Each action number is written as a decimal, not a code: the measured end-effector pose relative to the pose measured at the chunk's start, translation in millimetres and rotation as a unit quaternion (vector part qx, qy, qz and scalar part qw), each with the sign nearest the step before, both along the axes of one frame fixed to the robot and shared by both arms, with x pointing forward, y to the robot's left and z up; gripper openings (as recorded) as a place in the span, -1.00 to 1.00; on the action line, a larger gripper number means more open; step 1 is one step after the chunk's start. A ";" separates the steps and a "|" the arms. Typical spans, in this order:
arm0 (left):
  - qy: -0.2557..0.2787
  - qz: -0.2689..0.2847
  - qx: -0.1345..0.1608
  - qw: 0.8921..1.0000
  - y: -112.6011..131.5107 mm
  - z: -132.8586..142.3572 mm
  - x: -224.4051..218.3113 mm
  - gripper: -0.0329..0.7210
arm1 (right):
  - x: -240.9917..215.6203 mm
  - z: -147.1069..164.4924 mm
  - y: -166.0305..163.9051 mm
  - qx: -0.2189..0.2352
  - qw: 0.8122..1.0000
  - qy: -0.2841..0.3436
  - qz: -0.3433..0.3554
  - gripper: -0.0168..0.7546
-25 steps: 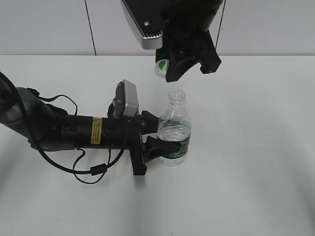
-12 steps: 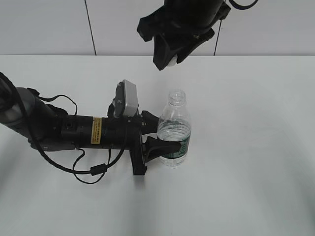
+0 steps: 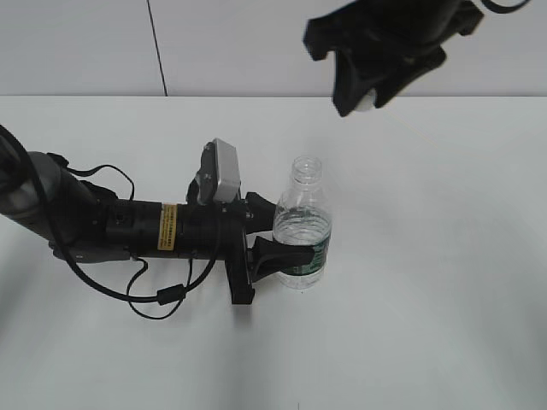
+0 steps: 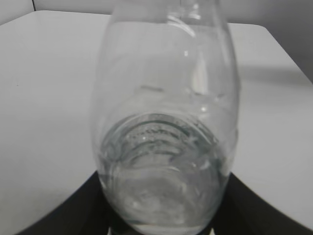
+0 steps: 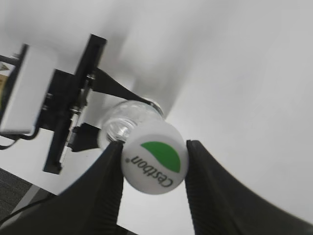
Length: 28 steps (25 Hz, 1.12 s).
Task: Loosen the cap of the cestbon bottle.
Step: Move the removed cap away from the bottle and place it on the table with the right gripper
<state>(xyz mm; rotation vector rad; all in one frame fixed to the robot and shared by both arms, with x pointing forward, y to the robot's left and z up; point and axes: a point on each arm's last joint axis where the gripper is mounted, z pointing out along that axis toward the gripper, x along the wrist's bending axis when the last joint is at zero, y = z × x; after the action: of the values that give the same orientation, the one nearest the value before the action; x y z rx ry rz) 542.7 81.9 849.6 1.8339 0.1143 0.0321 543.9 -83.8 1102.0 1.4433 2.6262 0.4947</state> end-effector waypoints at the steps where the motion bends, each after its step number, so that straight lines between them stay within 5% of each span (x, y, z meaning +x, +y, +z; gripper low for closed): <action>1: 0.000 0.000 0.000 1.000 0.0 0.0 0.0 0.01 | -0.6 -1.7 -9.8 -0.004 1.000 0.005 -0.011 -0.17; 10: 0.000 0.000 0.000 1.000 0.0 0.1 0.0 0.01 | -15.1 -67.3 -94.7 -0.038 0.992 0.053 -0.112 -0.17; 20: 0.000 0.000 -0.001 1.000 0.0 0.2 -0.1 0.01 | -11.9 -139.6 -91.1 -0.007 0.990 0.044 -0.136 -0.17; 28: 0.000 0.000 -0.001 1.000 0.0 0.2 -0.1 0.01 | 1.0 -195.9 -87.2 -0.032 0.984 0.084 -0.153 -0.17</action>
<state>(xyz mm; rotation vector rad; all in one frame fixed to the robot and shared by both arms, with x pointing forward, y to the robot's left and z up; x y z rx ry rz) 542.6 81.8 849.7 1.8322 0.1135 0.0313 544.8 -171.0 906.1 1.8953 2.4428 0.2629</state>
